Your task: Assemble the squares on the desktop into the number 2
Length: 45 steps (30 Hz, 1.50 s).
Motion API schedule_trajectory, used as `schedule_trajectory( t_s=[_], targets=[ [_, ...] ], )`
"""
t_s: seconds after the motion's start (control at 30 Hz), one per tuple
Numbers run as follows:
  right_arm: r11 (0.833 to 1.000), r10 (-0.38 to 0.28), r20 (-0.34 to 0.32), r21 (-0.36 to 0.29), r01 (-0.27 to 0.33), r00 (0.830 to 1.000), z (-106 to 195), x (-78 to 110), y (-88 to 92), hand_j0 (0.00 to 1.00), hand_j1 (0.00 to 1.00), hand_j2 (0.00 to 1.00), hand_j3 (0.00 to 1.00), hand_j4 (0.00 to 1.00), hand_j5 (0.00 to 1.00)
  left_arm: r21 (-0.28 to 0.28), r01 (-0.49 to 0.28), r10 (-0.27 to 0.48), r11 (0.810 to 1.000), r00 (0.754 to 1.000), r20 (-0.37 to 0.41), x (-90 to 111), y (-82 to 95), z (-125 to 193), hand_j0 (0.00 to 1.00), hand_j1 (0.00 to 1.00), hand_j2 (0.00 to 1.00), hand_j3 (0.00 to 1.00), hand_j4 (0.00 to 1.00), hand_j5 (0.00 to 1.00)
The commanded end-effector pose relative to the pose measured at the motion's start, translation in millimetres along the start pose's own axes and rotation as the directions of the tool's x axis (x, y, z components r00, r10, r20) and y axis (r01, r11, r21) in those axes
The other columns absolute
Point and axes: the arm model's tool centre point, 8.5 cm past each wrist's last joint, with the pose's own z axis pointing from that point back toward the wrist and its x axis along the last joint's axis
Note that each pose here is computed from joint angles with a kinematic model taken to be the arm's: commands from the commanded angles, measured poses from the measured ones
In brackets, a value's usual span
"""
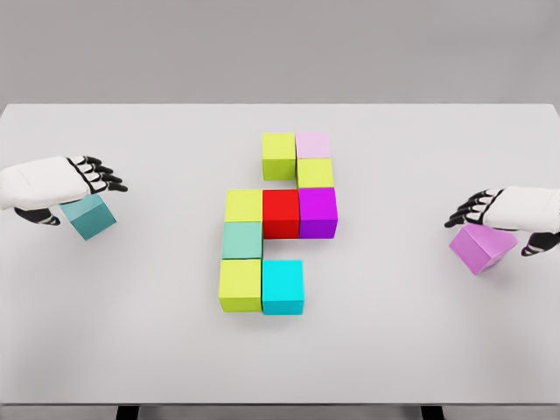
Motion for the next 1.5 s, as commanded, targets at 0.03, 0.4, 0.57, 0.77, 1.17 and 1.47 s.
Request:
schedule_trajectory(
  t_s=[0.03,0.4,0.57,0.77,1.17,1.47],
  targets=[
    [1.000,0.002,0.015,-0.003,-0.002,1.000,-4.2,4.1,-1.1,1.00,1.00,1.00,1.00,1.00,1.00,-0.008,0.003,-0.003,1.000,1.000,-0.006,-1.4,-3.2,-3.2,1.00,1.00,1.00,1.00,1.00,1.00],
    [0.998,0.033,0.043,0.053,-0.036,0.999,-26.7,12.1,7.4,0.94,0.94,0.94,0.94,0.94,0.94,-0.029,0.000,-0.001,1.000,1.000,-0.012,-2.5,-12.0,-12.3,1.00,1.00,1.00,1.00,1.00,1.00],
    [0.998,0.033,0.043,0.053,-0.036,0.999,-26.7,12.1,7.4,0.94,0.94,0.94,0.94,0.94,0.94,-0.029,0.000,-0.001,1.000,1.000,-0.012,-2.5,-12.0,-12.3,1.00,1.00,1.00,1.00,1.00,1.00],
    [0.996,0.033,0.003,0.080,-0.033,0.999,-22.0,0.8,14.6,0.84,0.84,0.84,0.84,0.84,0.84,-0.047,0.002,-0.004,0.999,0.999,-0.031,-8.0,-17.3,-13.7,0.86,0.86,0.86,0.86,0.86,0.86],
    [0.993,0.098,0.023,0.069,-0.099,0.995,-8.0,14.6,-9.4,0.64,0.64,0.64,0.64,0.64,0.64,-0.055,-0.006,0.002,0.998,0.998,-0.066,-19.6,-18.3,-9.7,0.61,0.61,0.61,0.61,0.61,0.61],
    [0.970,0.236,0.146,0.025,-0.242,0.961,-4.1,70.1,-37.1,0.64,0.64,0.64,0.64,0.64,0.64,-0.037,-0.002,-0.002,0.999,0.995,-0.098,-31.8,-7.6,-5.2,0.62,0.62,0.62,0.62,0.62,0.62]
  ],
)
